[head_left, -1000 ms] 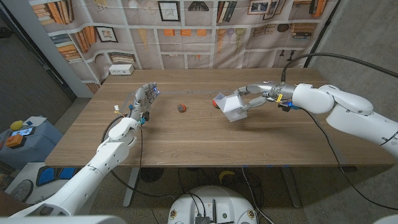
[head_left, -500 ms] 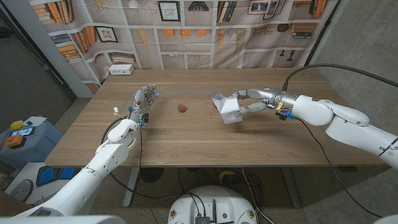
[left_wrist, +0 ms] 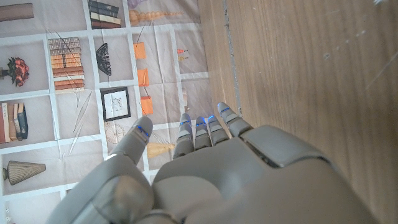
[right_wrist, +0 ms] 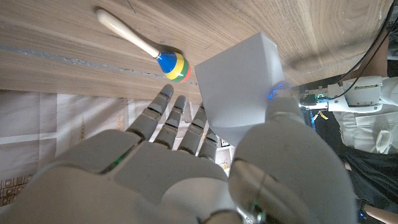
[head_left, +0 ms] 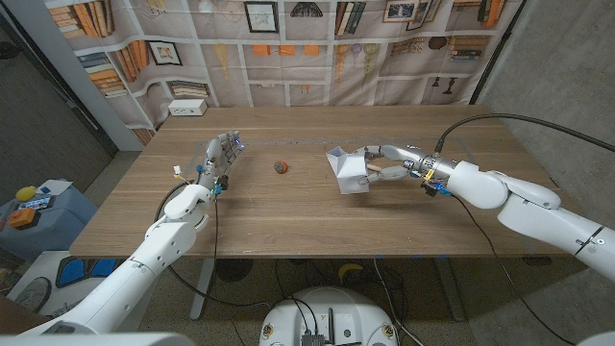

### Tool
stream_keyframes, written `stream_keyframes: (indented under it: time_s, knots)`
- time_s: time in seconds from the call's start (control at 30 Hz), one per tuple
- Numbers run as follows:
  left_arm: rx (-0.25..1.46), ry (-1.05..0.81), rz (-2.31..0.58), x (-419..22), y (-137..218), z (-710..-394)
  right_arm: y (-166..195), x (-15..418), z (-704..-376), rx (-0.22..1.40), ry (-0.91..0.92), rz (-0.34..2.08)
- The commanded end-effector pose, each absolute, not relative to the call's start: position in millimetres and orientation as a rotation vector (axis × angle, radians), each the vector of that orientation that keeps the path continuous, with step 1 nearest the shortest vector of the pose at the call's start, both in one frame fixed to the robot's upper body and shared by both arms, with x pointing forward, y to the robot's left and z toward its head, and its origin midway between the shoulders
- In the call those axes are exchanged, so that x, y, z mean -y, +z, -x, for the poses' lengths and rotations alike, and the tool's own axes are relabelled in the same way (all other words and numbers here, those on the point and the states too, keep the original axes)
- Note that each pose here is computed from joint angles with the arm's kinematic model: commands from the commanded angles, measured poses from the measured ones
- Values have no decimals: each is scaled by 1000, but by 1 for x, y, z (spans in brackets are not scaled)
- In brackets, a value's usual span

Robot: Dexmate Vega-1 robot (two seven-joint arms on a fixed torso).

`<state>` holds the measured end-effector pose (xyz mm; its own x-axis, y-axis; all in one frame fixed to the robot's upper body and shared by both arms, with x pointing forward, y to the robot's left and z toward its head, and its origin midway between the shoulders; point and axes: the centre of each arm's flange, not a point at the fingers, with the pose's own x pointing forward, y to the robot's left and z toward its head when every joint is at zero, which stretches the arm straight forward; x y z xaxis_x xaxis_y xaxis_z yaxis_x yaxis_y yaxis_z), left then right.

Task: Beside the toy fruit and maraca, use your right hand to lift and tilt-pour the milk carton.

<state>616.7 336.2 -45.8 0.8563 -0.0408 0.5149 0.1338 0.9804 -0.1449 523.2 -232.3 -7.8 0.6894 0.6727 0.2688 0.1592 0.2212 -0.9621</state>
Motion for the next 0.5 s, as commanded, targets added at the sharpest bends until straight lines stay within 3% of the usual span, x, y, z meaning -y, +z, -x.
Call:
stream_keyframes:
  time_s: [0.03,0.5]
  knots:
    - [536,-89,178,-338,-46,-613,-28,230,-531,798,392,1298]
    - [534,-100,175,-338,-45,-614,-43,223,-547,808,406,1307]
